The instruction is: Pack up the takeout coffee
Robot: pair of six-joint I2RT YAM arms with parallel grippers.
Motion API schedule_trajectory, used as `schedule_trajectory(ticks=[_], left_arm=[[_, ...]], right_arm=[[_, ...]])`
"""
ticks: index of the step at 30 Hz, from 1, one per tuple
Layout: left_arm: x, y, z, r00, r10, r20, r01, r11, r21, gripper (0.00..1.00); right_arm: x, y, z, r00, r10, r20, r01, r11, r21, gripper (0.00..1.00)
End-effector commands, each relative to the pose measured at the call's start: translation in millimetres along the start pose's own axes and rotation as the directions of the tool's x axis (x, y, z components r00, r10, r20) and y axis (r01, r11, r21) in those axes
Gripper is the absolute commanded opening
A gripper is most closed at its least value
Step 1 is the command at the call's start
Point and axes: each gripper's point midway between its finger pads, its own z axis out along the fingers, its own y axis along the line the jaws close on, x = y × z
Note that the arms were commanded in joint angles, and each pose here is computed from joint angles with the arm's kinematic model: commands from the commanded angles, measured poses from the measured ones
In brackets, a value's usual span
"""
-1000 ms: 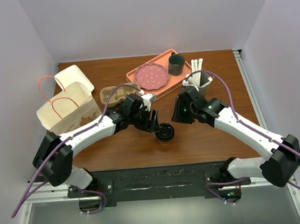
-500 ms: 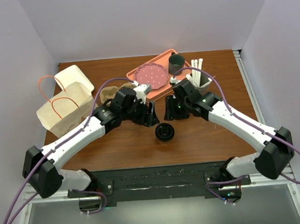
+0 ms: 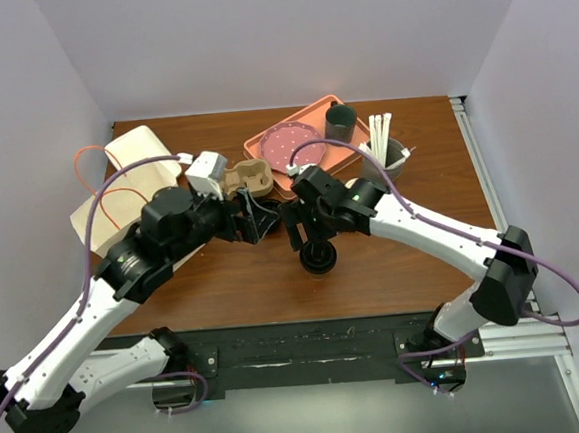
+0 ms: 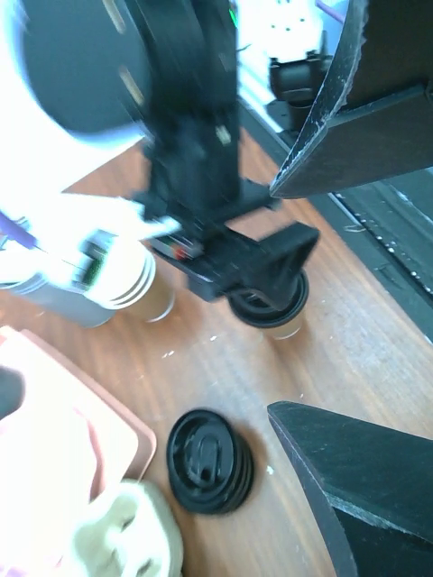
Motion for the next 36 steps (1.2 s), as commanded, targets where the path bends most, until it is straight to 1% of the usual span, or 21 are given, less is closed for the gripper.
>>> schedule_trajectory(ticks=[1,5,9,22,27,28,30,31,34,36], left_arm=[[-7,15,-11,0.999,-0.004,0.04,0.008,0.996,-0.089,1.0],[4,22,-13,1.0,-0.01,0.011,0.012,0.993,-0.116,1.0],[5,23,-14,1.0,-0.021,0.012,0.022,0.992,-0.121,1.0],[8,28,-20,1.0,0.0,0.001,0.0,0.99,-0.139,1.0],[10,30,-20,1.0,-0.003,-0.003,0.003,0.989,-0.147,1.0],[10,30,-20,1.0,-0.003,-0.004,0.003,0.989,-0.145,1.0],[11,30,-20,1.0,-0.002,-0.007,0.001,0.989,-0.145,1.0],[12,30,-20,1.0,-0.001,-0.011,0.0,0.989,-0.145,1.0],[12,31,-22,1.0,-0.001,-0.013,-0.001,0.988,-0.151,1.0],[12,30,-22,1.0,-0.005,-0.013,0.003,0.989,-0.147,1.0]], right_arm=[[11,-12,3,0.999,0.003,-0.032,0.0,0.995,0.102,0.86],[21,-15,12,0.998,-0.011,-0.067,0.02,0.992,0.127,0.85],[24,-15,17,0.997,-0.008,-0.073,0.018,0.99,0.138,0.84],[48,-18,30,0.992,-0.014,-0.128,0.038,0.982,0.184,0.76],[52,-17,29,0.992,-0.007,-0.13,0.032,0.981,0.19,0.68],[52,-17,28,0.991,-0.007,-0.131,0.031,0.982,0.188,0.64],[53,-18,28,0.992,0.006,-0.129,0.02,0.98,0.196,0.6],[54,-22,25,0.991,0.009,-0.13,0.019,0.977,0.213,0.58],[60,-32,15,0.988,0.045,-0.145,-0.005,0.964,0.266,0.54],[56,-40,5,0.991,0.077,-0.111,-0.039,0.951,0.306,0.53]])
